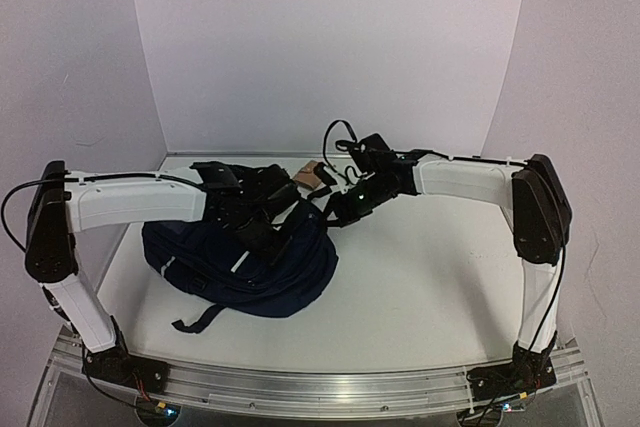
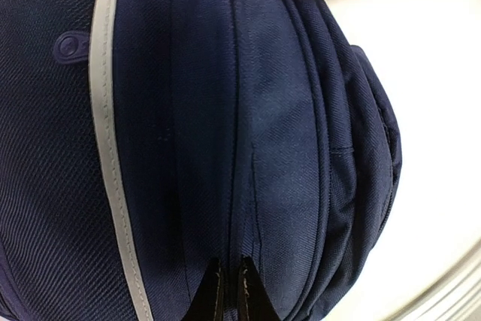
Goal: Pack the student bag
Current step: Zip the student bag at the center of the board.
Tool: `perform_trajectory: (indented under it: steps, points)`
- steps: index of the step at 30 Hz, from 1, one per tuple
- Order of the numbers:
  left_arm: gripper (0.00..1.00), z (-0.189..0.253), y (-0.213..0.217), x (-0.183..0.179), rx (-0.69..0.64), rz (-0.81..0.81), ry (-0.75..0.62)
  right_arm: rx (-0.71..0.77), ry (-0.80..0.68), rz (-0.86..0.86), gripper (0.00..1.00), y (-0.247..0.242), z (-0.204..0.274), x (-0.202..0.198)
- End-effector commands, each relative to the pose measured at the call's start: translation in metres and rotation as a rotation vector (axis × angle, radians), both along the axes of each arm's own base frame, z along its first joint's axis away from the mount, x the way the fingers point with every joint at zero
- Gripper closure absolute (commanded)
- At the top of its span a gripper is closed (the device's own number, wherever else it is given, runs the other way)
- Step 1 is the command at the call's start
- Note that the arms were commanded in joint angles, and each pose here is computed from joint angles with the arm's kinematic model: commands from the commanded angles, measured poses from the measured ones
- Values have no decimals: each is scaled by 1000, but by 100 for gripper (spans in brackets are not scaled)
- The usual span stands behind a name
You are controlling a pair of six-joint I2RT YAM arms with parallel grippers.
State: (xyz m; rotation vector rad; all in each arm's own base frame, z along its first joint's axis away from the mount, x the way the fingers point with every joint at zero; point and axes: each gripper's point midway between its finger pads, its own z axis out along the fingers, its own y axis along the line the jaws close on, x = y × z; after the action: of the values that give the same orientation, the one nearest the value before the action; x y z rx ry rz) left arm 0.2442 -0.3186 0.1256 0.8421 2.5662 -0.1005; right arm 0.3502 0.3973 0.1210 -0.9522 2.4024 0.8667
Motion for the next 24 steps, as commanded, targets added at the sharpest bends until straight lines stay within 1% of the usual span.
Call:
perform_trajectory:
  steps: [1,6,11,14,16,18,20,22,24]
  points:
    - [100,0,38,-38,78,-64,98,-54,-165,-121,100,-29,20,59]
    - [100,11,45,-51,38,-145,87,-75,-227,-77,100,-30,20,67]
    - [100,17,57,-74,34,-232,105,-17,-241,26,100,-15,28,62]
    - [100,27,63,-78,23,-246,83,55,-199,89,100,-2,36,48]
    - [100,35,61,-77,-9,-251,59,103,-161,146,100,9,41,29]
    - [100,41,56,-80,-35,-281,49,122,-148,198,100,19,43,9]
    - [100,38,53,-86,-22,-319,60,120,-149,238,100,27,41,-4]
    - [100,33,51,-93,2,-354,79,110,-148,242,100,31,34,-5]
    - [100,28,51,-101,24,-387,91,88,-154,228,100,34,26,3]
